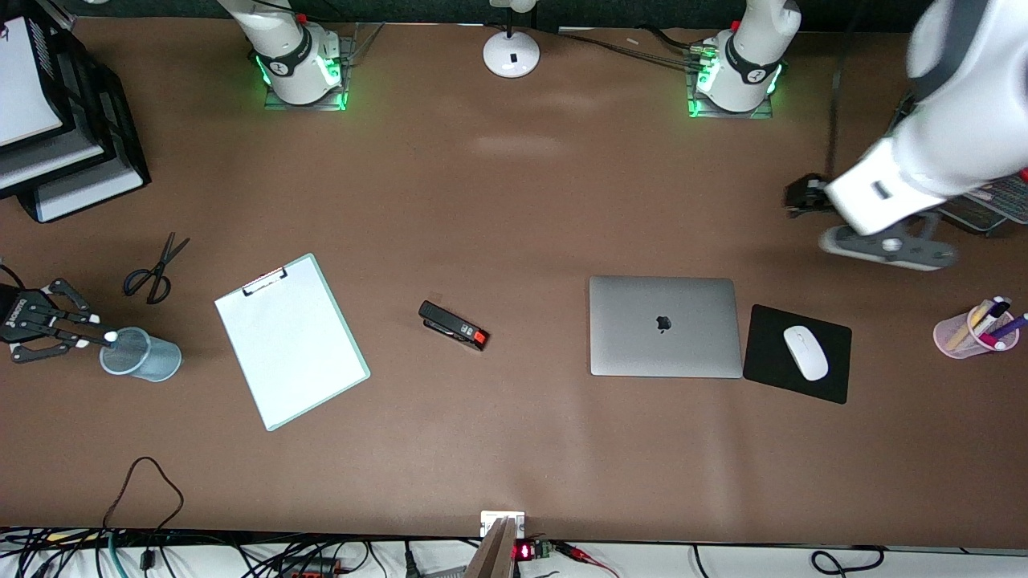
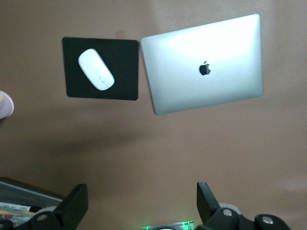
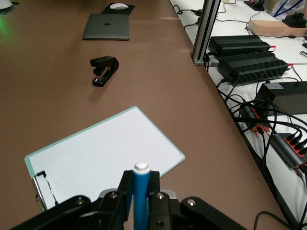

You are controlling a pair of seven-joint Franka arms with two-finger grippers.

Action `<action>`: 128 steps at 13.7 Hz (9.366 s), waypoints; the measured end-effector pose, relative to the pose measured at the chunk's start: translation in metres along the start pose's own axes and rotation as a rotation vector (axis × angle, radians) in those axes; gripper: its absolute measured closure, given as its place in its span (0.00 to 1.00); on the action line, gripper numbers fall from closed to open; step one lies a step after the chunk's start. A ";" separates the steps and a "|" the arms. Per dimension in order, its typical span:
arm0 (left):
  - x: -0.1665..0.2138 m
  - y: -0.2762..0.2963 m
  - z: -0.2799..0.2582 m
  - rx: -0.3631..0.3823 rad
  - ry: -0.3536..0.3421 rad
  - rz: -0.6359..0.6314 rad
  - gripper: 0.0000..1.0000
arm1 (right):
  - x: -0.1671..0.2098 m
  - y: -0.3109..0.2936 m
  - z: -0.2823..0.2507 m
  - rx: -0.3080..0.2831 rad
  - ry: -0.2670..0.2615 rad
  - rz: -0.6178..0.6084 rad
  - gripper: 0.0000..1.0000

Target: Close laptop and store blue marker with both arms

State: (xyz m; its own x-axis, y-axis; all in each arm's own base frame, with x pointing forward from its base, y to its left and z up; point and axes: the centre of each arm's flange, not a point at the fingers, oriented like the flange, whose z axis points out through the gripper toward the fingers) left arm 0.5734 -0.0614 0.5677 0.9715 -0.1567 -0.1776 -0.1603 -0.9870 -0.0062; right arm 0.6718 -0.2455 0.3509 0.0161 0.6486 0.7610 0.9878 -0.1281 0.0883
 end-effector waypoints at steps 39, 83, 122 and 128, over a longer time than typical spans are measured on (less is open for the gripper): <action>-0.054 -0.038 0.000 -0.010 0.151 -0.070 0.00 | -0.148 -0.019 0.034 -0.063 0.148 0.070 0.82; -0.054 -0.037 0.000 -0.011 0.147 -0.069 0.00 | 0.277 -0.017 0.088 0.006 -0.711 0.735 0.00; -0.055 -0.038 0.001 -0.012 0.140 -0.070 0.00 | 0.295 -0.101 -0.036 -0.568 -0.800 1.447 0.00; -0.055 -0.038 0.001 -0.012 0.140 -0.070 0.00 | 0.303 -0.108 -0.044 -0.574 -0.793 1.460 0.00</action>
State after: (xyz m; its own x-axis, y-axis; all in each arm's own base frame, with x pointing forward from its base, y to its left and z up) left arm 0.5261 -0.0155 0.5766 0.9953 -0.0896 -0.0378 -0.0897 -0.9960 -0.0024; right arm 0.5626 -0.0683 0.6002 0.9966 -0.0740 -0.0355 -0.0738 -0.9972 0.0088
